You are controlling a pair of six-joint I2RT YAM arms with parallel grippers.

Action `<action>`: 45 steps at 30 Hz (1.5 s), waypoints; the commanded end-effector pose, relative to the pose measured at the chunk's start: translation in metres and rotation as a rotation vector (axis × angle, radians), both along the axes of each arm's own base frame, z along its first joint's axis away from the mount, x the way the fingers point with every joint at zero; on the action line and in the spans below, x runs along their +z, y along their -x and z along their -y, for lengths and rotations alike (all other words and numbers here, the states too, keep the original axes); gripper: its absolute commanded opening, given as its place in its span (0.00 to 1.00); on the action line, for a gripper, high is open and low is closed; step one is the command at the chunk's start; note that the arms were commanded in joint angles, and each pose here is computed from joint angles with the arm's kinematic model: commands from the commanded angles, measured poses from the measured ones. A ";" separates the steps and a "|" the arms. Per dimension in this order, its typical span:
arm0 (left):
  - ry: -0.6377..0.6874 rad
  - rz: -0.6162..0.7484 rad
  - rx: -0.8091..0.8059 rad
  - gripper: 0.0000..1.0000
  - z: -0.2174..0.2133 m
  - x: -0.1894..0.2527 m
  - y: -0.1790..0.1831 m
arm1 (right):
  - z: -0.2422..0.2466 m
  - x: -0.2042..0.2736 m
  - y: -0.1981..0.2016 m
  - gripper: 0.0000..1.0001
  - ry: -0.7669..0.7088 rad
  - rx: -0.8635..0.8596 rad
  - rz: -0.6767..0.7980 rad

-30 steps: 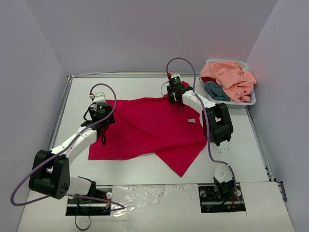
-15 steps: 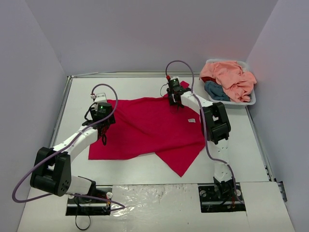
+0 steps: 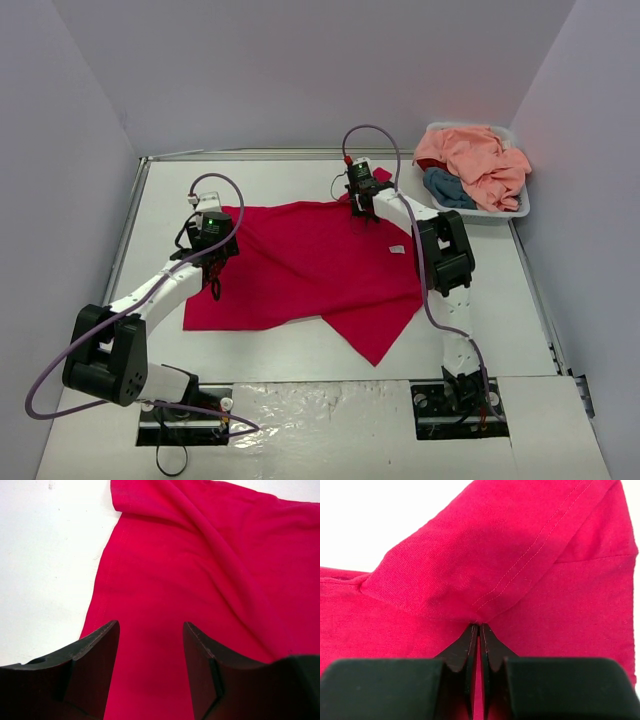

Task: Fold and stack the t-shirts
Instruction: Flatten out the tshirt

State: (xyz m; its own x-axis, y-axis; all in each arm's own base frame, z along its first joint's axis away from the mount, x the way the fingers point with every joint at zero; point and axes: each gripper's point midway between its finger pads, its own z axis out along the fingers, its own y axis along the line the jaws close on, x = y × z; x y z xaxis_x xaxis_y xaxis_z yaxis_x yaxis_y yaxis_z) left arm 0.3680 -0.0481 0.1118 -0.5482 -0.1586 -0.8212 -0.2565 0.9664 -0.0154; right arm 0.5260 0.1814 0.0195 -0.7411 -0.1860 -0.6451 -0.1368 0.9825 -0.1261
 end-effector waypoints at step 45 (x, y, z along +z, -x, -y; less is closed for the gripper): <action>0.016 0.021 -0.046 0.52 0.015 -0.002 -0.010 | -0.032 0.073 -0.076 0.00 0.143 0.036 0.211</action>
State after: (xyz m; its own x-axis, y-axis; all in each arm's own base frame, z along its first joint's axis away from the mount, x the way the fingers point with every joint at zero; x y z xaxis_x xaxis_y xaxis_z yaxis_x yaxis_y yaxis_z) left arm 0.3719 -0.0581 0.1032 -0.5609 -0.1523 -0.8137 -0.2262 0.9737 -0.0263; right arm 0.5944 0.2128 0.0748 -0.6142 -0.2938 -0.7324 -0.1438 0.9542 -0.2622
